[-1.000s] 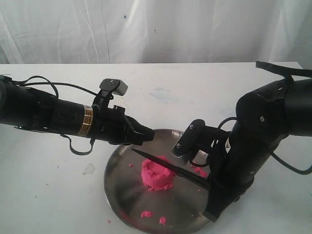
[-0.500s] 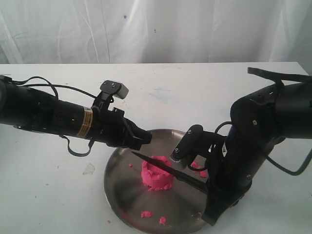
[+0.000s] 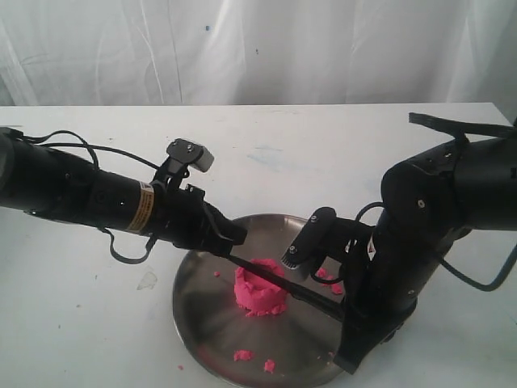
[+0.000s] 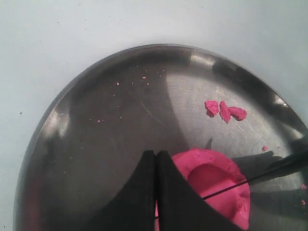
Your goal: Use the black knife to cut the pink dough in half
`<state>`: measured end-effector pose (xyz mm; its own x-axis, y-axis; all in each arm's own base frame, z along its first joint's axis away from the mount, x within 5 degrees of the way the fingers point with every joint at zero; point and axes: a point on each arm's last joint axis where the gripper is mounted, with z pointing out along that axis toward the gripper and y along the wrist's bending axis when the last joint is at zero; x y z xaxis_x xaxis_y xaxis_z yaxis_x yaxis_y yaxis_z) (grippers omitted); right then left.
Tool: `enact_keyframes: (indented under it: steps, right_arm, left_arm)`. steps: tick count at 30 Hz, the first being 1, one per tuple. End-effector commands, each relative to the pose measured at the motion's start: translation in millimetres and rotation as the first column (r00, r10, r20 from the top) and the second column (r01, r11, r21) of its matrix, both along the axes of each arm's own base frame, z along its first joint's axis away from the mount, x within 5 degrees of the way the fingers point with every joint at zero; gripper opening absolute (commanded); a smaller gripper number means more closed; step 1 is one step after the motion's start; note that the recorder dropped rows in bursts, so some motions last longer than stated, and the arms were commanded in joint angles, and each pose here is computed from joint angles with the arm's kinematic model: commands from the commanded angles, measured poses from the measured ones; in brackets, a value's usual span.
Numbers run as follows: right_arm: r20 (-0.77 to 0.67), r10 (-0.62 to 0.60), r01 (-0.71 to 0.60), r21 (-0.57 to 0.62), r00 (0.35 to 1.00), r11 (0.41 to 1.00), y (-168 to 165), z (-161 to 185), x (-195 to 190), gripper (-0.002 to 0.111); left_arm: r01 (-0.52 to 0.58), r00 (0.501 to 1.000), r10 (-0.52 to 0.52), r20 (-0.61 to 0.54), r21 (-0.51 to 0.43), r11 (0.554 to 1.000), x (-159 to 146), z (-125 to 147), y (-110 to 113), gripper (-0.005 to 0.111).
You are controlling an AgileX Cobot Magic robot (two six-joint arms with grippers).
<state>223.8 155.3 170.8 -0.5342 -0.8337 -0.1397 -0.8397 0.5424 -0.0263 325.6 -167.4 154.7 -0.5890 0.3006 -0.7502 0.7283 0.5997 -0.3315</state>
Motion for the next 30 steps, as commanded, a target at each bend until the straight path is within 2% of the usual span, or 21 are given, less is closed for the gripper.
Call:
enact_keyframes:
  steps: [1, 11, 24, 27, 30]
  right_arm:
    - [0.005, -0.001, 0.001, 0.006, 1.0, 1.0, 1.1, 0.8, 0.5, 0.0]
    - [0.005, -0.006, 0.006, 0.013, 1.0, 1.0, 1.7, 0.9, 0.5, 0.0]
    - [0.005, -0.006, 0.006, 0.013, 1.0, 1.0, 1.7, 0.9, 0.5, 0.0]
    - [0.005, -0.006, 0.006, 0.013, 1.0, 1.0, 1.7, 0.9, 0.5, 0.0]
    - [0.003, -0.009, 0.009, 0.015, 1.0, 1.0, 1.9, 0.9, 0.4, 0.0]
  left_arm:
    - [0.015, 1.0, -0.014, -0.027, 0.027, 1.0, -1.5, -13.1, -0.9, 0.0]
    - [0.013, 0.995, -0.009, -0.095, 0.048, 0.999, -0.9, -39.0, -1.0, 0.0]
    - [0.002, 0.996, 0.001, -0.088, 0.035, 0.999, 2.3, -36.0, 0.4, 0.0]
    - [0.03, 0.998, -0.032, -0.049, -0.037, 0.999, 10.5, -18.2, 1.6, 0.0]
    - [0.089, 0.996, -0.089, 0.01, -0.172, 0.981, 18.2, 12.6, 8.3, 0.0]
